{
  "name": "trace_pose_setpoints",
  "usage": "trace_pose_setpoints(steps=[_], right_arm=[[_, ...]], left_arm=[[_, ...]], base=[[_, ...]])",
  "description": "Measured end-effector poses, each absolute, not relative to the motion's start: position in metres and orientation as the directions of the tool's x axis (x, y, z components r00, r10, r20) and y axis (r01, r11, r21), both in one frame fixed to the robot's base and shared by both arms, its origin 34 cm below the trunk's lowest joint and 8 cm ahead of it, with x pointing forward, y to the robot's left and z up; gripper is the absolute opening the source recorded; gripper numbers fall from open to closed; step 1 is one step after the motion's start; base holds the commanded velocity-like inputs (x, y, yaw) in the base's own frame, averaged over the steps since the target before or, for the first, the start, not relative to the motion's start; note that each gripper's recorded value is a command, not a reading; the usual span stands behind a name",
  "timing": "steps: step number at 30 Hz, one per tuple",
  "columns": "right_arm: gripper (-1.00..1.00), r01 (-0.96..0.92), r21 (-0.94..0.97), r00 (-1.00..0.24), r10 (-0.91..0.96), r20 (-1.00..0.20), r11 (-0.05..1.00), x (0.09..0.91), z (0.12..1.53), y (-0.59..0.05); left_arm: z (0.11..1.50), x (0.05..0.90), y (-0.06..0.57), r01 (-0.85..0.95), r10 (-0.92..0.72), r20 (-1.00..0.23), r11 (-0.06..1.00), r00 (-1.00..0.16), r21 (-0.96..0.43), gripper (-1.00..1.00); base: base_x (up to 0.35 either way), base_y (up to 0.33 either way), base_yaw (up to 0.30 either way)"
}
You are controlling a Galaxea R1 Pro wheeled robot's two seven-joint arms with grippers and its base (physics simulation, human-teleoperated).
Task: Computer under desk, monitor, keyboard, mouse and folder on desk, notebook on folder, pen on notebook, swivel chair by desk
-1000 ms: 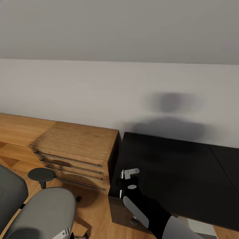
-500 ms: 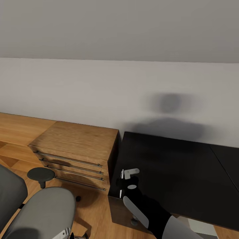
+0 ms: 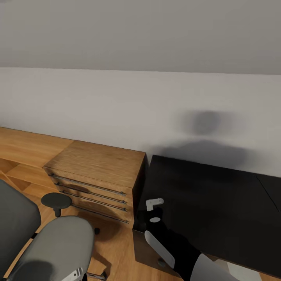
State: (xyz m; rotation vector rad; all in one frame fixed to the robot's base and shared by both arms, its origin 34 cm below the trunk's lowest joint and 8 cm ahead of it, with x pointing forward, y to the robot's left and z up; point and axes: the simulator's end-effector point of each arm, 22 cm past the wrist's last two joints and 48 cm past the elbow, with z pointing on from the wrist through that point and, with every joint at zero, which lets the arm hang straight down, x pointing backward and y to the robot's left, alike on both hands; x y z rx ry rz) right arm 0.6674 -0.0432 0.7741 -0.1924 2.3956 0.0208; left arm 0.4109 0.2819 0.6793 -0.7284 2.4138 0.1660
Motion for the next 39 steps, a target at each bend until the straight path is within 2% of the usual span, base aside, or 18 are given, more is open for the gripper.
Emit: trace_pose_setpoints(steps=[8, 14, 16, 18, 21, 24, 39], right_arm=[[1.0, -0.113, -0.038, -0.741, -0.11, -0.663, 0.993, 0.67, 0.77, -0.055], [1.0, -0.091, -0.032, -0.746, -0.09, -0.66, 0.995, 0.673, 0.77, -0.061], [1.0, -0.091, -0.032, -0.746, -0.089, -0.66, 0.995, 0.673, 0.77, -0.061], [1.0, -0.089, -0.033, -0.746, -0.089, -0.66, 0.995, 0.673, 0.77, -0.061], [1.0, -0.089, -0.033, -0.746, -0.089, -0.66, 0.995, 0.673, 0.77, -0.061], [1.0, -0.09, -0.034, -0.746, -0.089, -0.66, 0.995, 0.673, 0.77, -0.061], [1.0, -0.094, -0.055, -0.773, -0.108, -0.625, 0.994, 0.666, 0.757, -0.065]], left_arm=[[0.682, 0.414, 0.28, -0.535, -0.461, -0.591, 0.843, -0.662, -0.058, 1.0], [0.737, 0.466, 0.265, -0.507, -0.479, -0.655, 0.846, -0.584, -0.166, 1.0], [0.748, 0.472, 0.254, -0.476, -0.465, -0.634, 0.863, -0.618, -0.169, 1.0], [0.746, 0.461, 0.226, -0.422, -0.432, -0.536, 0.894, -0.725, -0.15, 1.0], [0.749, 0.467, 0.219, -0.414, -0.431, -0.519, 0.897, -0.738, -0.157, 1.0], [0.76, 0.494, 0.228, -0.432, -0.452, -0.544, 0.885, -0.707, -0.173, 1.0], [0.763, 0.503, 0.251, -0.494, -0.504, -0.554, 0.85, -0.662, -0.182, 1.0]], base=[[0.0, 0.0, 0.007], [0.0, 0.0, 0.0], [0.0, 0.0, 0.0], [0.0, 0.0, 0.0], [0.0, 0.0, 0.0], [0.0, 0.0, 0.0], [0.0, 0.0, 0.0]])
